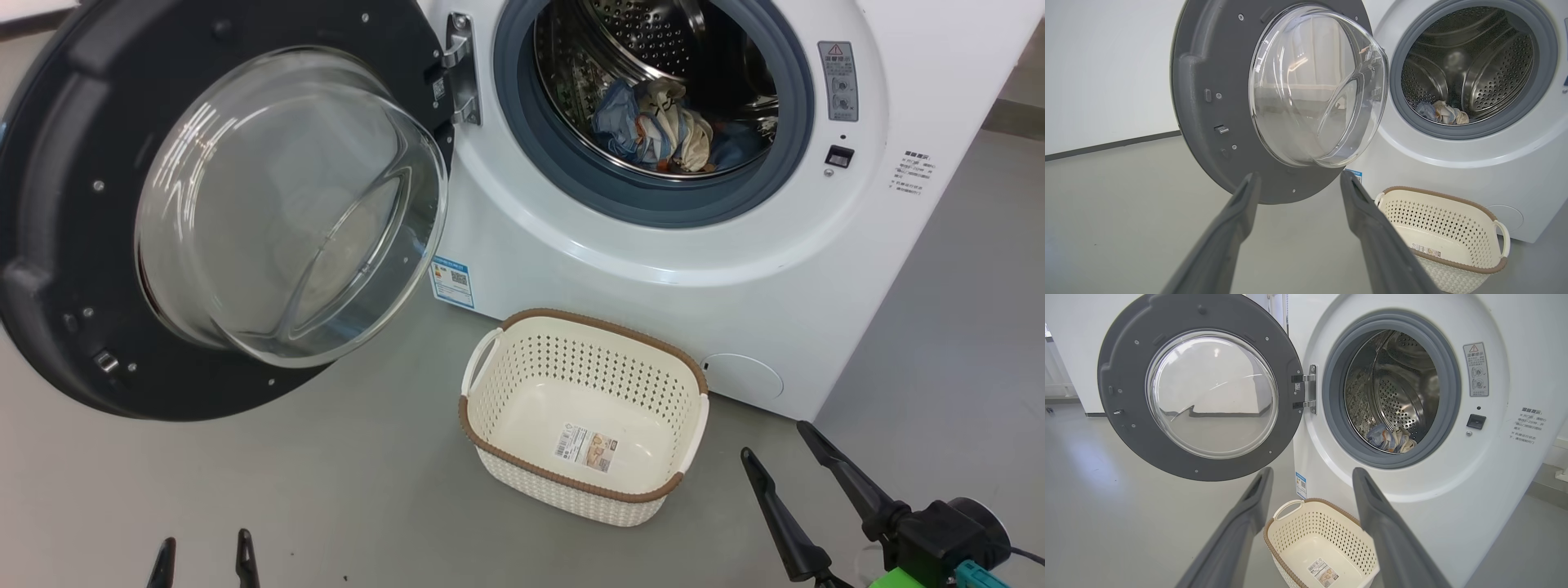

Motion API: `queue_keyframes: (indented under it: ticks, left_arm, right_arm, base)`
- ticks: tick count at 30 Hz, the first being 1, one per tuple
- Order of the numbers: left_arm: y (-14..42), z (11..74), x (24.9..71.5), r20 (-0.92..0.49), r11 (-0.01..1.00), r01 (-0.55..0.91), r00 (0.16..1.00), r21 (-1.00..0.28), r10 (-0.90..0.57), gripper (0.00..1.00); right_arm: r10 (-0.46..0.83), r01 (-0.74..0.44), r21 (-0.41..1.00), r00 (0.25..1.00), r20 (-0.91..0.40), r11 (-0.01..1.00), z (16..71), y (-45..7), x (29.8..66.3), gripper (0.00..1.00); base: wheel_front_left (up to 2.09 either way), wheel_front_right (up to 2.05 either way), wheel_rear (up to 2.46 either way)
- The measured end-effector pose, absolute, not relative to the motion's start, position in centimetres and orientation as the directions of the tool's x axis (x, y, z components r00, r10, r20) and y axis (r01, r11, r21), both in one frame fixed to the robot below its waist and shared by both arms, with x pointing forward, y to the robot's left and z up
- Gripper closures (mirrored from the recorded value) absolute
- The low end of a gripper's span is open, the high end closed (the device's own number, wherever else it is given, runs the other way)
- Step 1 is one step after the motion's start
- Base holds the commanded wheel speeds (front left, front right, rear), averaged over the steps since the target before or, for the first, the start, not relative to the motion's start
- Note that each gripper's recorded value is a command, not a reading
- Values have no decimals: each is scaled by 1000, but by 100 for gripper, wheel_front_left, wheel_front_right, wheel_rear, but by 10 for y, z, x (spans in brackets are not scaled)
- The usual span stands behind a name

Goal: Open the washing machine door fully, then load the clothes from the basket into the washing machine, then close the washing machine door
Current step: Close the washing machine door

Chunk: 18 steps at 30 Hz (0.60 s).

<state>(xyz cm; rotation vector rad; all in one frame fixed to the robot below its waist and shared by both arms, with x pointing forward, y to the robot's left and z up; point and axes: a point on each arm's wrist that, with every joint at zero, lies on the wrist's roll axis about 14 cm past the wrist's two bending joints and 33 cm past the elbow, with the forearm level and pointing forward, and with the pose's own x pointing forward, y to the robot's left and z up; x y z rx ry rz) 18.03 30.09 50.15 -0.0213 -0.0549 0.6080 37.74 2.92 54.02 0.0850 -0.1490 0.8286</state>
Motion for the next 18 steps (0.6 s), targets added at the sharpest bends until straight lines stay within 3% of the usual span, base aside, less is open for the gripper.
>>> queue_keyframes:
  ticks: [6, 7, 8, 18]
  left_arm:
    - [299, 502, 182, 43, 820, -571, 819, -41, 572, 0]
    - [299, 501, 182, 41, 820, -571, 819, -40, 572, 54]
    - [299, 501, 183, 40, 820, -572, 819, -40, 573, 100]
    - [296, 512, 187, 72, 836, -546, 833, -63, 549, 100]
  right_arm:
    - [735, -745, 11, 661, 155, 667, 537, 29, 378, 0]
    - [735, -745, 11, 661, 153, 667, 536, 29, 379, 0]
    - [735, -745, 11, 661, 153, 667, 536, 29, 379, 0]
    - [738, -748, 8, 656, 158, 663, 537, 31, 382, 0]
  base:
    - [0, 0, 0]
    - [0, 0, 0]
    - [0, 0, 0]
    - [0, 0, 0]
